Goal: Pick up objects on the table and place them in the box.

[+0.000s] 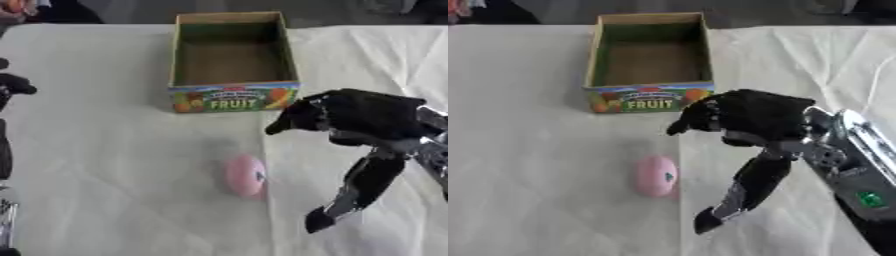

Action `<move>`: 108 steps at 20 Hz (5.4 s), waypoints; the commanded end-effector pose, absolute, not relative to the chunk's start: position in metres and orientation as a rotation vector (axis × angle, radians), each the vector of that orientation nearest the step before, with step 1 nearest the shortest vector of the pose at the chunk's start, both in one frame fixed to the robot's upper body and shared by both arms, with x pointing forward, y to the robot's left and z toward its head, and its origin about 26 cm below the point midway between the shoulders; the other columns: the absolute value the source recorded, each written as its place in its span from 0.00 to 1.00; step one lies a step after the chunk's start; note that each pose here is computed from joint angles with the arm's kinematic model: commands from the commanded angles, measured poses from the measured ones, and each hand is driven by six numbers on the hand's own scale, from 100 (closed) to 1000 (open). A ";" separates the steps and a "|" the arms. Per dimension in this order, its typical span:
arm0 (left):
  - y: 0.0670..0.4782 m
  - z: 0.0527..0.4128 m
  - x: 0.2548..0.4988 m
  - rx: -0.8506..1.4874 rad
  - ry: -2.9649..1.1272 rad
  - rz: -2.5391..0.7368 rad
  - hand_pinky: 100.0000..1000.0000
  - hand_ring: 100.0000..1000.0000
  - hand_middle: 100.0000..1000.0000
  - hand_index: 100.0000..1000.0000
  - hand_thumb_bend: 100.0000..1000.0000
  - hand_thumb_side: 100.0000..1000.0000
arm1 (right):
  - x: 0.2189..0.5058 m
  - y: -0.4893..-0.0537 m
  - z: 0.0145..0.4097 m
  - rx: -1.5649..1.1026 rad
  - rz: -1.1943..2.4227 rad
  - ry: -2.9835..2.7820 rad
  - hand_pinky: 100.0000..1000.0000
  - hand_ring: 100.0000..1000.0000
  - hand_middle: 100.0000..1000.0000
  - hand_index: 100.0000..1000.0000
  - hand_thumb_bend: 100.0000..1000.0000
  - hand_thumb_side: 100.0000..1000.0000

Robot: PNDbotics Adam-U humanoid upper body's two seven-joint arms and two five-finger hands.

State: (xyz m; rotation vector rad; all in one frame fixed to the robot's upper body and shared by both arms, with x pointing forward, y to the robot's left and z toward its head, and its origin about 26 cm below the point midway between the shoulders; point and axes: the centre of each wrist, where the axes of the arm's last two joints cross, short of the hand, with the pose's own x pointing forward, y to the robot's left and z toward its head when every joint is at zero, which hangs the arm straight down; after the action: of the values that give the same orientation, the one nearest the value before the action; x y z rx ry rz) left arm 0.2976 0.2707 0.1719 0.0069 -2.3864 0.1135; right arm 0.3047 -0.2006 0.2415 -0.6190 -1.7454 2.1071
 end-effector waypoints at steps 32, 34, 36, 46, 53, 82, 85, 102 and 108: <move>0.265 0.181 0.296 -0.041 -2.408 0.040 0.47 0.46 0.52 0.69 0.00 0.93 | 0.355 -0.175 0.210 -0.605 1.931 -1.497 0.49 0.68 0.62 0.87 0.67 0.40; 0.265 0.181 0.296 -0.042 -2.408 0.040 0.47 0.46 0.52 0.69 0.00 0.93 | 0.357 -0.174 0.207 -0.605 1.928 -1.487 0.48 0.67 0.61 0.86 0.66 0.39; 0.265 0.180 0.296 -0.043 -2.406 0.041 0.47 0.46 0.52 0.69 0.00 0.93 | 0.359 -0.172 0.201 -0.599 1.923 -1.475 0.48 0.66 0.60 0.83 0.66 0.38; 0.264 0.180 0.296 -0.044 -2.401 0.038 0.48 0.46 0.52 0.69 0.00 0.93 | 0.368 -0.166 0.178 -0.574 1.894 -1.468 0.46 0.62 0.52 0.75 0.59 0.37; 0.265 0.179 0.296 -0.038 -2.396 0.038 0.48 0.46 0.52 0.69 0.00 0.93 | 0.369 -0.166 0.172 -0.536 1.898 -1.496 0.44 0.60 0.47 0.68 0.47 0.38; 0.266 0.178 0.295 -0.028 -2.387 0.021 0.48 0.47 0.52 0.69 0.00 0.94 | 0.337 -0.158 0.185 -0.516 1.938 -1.652 0.47 0.66 0.70 0.85 0.25 0.38; 0.265 0.178 0.295 -0.030 -2.384 0.015 0.48 0.47 0.52 0.69 0.00 0.94 | 0.336 -0.157 0.184 -0.516 1.944 -1.660 0.47 0.65 0.61 0.77 0.25 0.36; 0.266 0.177 0.295 -0.030 -2.372 -0.011 0.48 0.47 0.52 0.68 0.00 0.94 | 0.338 -0.153 0.178 -0.474 1.881 -1.713 0.37 0.51 0.33 0.49 0.00 0.31; 0.266 0.177 0.295 -0.029 -2.368 -0.020 0.49 0.47 0.52 0.68 0.00 0.94 | 0.328 -0.153 0.194 -0.454 1.829 -1.843 0.36 0.49 0.37 0.54 0.00 0.38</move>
State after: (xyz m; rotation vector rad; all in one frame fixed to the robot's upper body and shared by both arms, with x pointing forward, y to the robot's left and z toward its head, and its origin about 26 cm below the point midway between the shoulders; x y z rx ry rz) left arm 0.2979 0.2639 0.1700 -0.0390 -2.3425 -0.0043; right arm 0.3318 -0.1500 0.1802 -0.4331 -1.7883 1.8391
